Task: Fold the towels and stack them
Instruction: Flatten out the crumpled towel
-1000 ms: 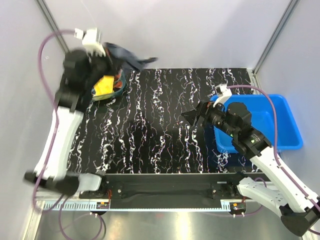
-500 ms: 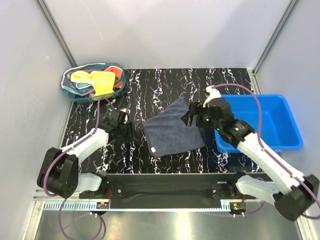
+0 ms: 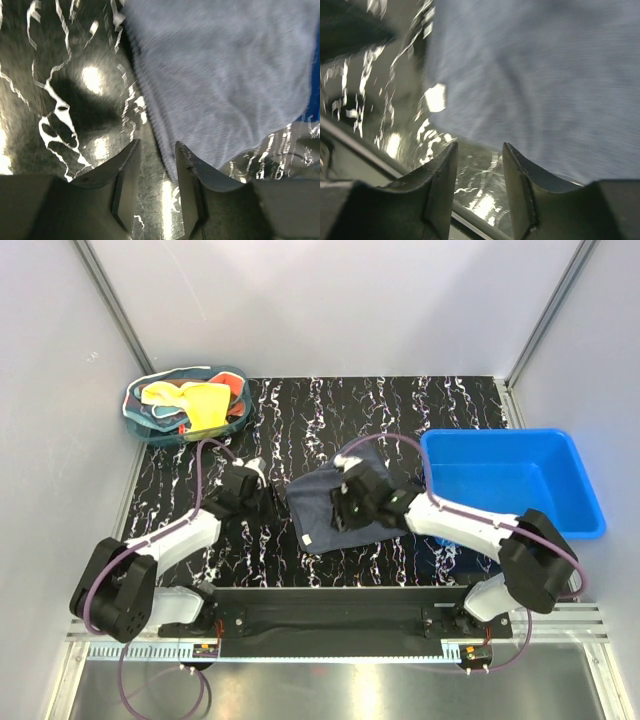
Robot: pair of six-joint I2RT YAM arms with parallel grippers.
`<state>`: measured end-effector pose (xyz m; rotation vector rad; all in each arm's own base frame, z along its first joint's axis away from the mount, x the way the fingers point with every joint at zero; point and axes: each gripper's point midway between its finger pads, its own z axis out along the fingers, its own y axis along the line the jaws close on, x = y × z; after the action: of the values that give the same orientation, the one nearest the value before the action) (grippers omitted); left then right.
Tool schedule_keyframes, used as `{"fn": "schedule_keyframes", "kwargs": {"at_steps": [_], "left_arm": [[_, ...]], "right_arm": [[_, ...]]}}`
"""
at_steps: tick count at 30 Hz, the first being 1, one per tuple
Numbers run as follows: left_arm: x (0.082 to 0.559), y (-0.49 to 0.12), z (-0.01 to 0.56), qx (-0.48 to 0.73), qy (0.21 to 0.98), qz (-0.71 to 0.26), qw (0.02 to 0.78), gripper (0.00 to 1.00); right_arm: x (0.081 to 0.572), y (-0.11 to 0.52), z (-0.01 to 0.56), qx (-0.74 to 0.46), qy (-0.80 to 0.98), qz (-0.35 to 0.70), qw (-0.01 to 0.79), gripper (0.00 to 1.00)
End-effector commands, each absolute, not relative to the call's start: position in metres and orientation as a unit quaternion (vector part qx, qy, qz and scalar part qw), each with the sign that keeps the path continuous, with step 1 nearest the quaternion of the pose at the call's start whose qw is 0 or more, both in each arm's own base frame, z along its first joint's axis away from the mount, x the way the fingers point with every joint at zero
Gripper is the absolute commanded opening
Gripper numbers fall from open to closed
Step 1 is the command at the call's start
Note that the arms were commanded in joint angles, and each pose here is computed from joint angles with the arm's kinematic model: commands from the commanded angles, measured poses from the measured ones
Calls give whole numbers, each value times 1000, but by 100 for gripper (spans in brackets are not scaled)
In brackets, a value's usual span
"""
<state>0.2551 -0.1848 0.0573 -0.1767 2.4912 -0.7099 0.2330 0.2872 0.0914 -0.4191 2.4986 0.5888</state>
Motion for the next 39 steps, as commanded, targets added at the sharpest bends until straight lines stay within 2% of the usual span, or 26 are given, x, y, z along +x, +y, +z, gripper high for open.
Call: {"fn": "schedule_keyframes", "kwargs": {"at_steps": [1, 6, 22, 24, 25, 28, 30, 32, 39], "left_arm": [[260, -191, 56, -77, 917, -278, 276, 37], [260, -179, 55, -109, 916, -258, 287, 40], [256, -180, 58, -108, 912, -269, 290, 43], [254, -183, 62, -85, 910, -279, 293, 43], [253, -188, 66, -70, 909, -286, 295, 43], [247, -198, 78, -13, 917, -273, 290, 43], [239, -196, 72, -1, 931, -238, 276, 42], [228, -209, 73, 16, 932, -246, 266, 40], [191, -246, 49, 5, 935, -281, 217, 37]], "right_arm": [[214, 322, 89, -222, 895, 250, 296, 47], [199, 347, 82, -275, 869, 229, 342, 44], [182, 384, 57, -329, 852, 194, 358, 43], [193, 375, 61, -306, 859, 157, 380, 39], [207, 352, 69, -252, 874, 112, 401, 36], [222, 315, 94, -159, 898, 81, 403, 38], [237, 295, 125, -105, 900, 95, 412, 42], [245, 268, 135, -65, 912, 91, 395, 43], [249, 220, 147, -29, 912, 71, 402, 44]]}}
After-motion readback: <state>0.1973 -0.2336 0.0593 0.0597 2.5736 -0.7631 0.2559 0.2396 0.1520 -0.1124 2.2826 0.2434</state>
